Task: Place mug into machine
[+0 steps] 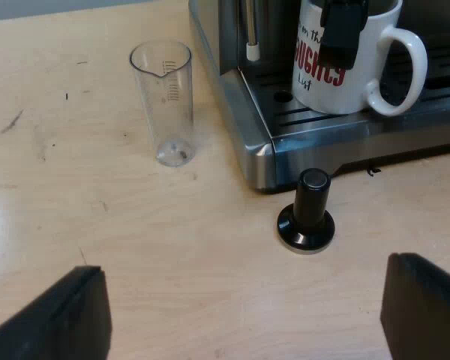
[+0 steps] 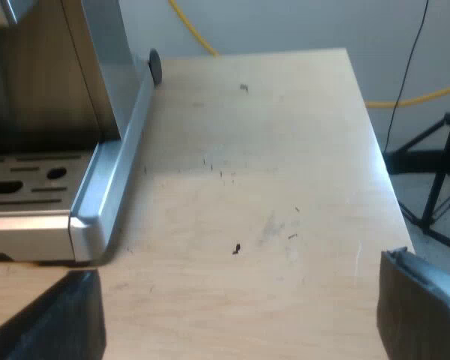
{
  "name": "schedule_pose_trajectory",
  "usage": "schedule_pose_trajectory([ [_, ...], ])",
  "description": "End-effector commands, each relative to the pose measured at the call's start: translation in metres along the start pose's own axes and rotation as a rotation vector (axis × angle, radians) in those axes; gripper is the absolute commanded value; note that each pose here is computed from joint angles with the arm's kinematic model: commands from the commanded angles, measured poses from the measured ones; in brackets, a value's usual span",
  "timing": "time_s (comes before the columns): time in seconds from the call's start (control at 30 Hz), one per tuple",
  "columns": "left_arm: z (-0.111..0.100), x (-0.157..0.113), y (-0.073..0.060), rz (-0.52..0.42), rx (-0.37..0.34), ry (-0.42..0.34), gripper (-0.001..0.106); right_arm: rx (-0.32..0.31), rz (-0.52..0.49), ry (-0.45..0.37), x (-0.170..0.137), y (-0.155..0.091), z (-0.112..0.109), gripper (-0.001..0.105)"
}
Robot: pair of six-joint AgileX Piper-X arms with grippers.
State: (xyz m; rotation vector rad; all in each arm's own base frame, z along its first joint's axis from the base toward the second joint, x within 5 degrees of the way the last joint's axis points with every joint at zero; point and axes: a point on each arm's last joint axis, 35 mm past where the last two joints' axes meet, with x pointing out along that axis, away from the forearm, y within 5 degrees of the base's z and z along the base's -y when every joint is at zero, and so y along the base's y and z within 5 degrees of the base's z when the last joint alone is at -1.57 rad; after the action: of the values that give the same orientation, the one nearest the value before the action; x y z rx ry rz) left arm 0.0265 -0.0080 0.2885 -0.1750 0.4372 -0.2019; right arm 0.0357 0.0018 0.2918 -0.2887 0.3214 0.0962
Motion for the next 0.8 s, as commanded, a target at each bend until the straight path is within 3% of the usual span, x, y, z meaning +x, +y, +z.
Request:
schedule_pose_trajectory([
  [0.03, 0.0028, 0.0014, 0.0003, 0.011, -0.003, -0.005, 0.077, -0.010, 0.006, 0.037, 0.0055, 0.0011, -0.0044, 0.090],
  [0.8, 0.0028, 0.0014, 0.0003, 0.011, -0.003, -0.005, 0.077, -0.004, 0.005, 0.034, 0.0060, 0.0011, -0.0043, 0.090],
])
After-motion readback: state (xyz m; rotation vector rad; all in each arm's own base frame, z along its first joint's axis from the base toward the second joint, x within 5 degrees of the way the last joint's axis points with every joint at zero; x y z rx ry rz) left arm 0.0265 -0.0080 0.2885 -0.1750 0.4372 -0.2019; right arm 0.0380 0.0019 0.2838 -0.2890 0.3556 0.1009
